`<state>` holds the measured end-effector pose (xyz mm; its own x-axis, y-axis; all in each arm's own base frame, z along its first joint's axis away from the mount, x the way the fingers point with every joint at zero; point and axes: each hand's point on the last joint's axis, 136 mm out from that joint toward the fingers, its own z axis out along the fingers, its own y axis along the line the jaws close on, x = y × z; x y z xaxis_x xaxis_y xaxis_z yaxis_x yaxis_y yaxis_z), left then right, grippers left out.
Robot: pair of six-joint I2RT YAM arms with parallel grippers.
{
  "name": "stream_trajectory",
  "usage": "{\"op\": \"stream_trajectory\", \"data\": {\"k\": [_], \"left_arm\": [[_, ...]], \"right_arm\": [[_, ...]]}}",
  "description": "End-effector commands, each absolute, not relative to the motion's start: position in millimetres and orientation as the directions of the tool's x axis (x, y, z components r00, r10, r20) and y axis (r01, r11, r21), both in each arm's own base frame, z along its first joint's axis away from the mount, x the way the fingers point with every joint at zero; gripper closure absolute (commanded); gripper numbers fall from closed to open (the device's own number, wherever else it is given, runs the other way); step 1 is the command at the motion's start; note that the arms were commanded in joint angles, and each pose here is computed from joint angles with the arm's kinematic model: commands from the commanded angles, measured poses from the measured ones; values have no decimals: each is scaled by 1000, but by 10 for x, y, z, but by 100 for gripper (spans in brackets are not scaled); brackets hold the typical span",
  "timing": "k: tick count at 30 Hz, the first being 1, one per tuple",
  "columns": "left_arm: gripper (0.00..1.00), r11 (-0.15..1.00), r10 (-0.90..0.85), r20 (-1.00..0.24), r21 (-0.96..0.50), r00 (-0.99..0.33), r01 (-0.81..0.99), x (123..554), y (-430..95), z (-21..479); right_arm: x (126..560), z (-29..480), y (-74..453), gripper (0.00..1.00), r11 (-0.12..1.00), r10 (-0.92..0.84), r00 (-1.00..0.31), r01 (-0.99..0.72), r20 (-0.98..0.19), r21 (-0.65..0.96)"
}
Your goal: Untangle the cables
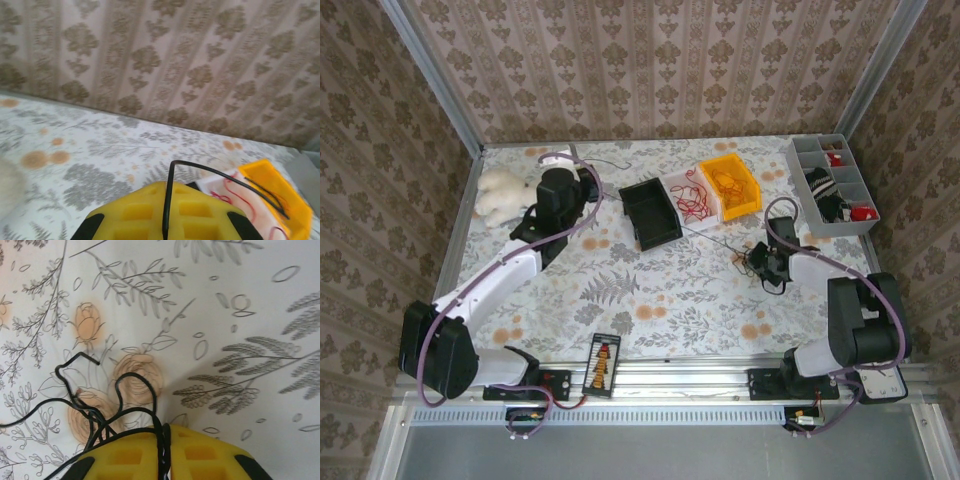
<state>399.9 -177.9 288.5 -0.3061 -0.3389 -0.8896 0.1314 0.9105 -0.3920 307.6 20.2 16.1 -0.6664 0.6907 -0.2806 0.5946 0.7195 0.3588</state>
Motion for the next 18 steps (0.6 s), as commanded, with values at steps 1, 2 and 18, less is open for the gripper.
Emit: {"op": "stream_trajectory", "data": {"k": [1,2,18], "left_arm": [[100,917,-393,-893,-364,-221,-163,3912,-1167,2893],[100,915,-388,-899,-350,-204,-199,3893,-1082,2904],[100,822,-413,-899,-301,-143,-483,3656,-496,2857]], "right_arm": [[2870,88,-58,79,679,733,-613,681,-296,272],[2864,93,-78,76,677,735,-609,684,-297,272],[2663,147,-400,66,570,807,-477,783,-348,248]]}}
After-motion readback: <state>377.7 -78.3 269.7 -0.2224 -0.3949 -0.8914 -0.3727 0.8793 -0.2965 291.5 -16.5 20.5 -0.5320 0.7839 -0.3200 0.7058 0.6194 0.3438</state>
